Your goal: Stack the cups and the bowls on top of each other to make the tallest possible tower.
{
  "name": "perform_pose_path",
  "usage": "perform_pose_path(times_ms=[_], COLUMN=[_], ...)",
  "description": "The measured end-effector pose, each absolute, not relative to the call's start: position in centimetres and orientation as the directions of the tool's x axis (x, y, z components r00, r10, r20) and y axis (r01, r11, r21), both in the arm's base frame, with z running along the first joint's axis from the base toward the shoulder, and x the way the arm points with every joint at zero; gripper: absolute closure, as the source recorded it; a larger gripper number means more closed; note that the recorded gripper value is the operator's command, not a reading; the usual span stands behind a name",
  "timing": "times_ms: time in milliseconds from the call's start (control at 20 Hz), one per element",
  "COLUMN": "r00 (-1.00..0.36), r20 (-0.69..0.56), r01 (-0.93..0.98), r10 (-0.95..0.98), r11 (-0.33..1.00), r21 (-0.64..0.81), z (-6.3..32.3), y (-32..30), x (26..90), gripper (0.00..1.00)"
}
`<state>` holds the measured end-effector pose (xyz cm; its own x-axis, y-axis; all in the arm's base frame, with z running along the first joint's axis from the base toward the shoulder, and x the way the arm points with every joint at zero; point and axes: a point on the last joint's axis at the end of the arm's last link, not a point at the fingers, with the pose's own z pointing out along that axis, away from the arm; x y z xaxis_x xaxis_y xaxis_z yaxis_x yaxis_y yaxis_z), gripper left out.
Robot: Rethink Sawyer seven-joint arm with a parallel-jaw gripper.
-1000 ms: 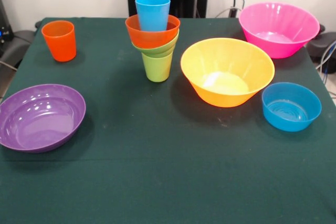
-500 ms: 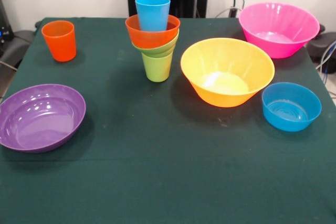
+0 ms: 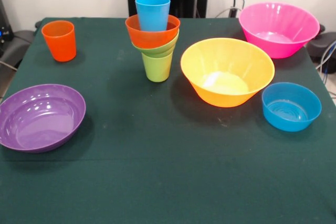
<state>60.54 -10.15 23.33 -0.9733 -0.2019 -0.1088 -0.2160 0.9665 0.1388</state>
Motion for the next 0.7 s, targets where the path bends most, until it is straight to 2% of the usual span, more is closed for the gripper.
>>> perform_pose_path(times_ms=[700], r00=[-0.977], r20=[-0.122], r01=[-0.192], r10=[-0.177], r11=[0.973], r21=[0.126], z=[23.2], y=[-10.6], x=[62.4], gripper=[1.00])
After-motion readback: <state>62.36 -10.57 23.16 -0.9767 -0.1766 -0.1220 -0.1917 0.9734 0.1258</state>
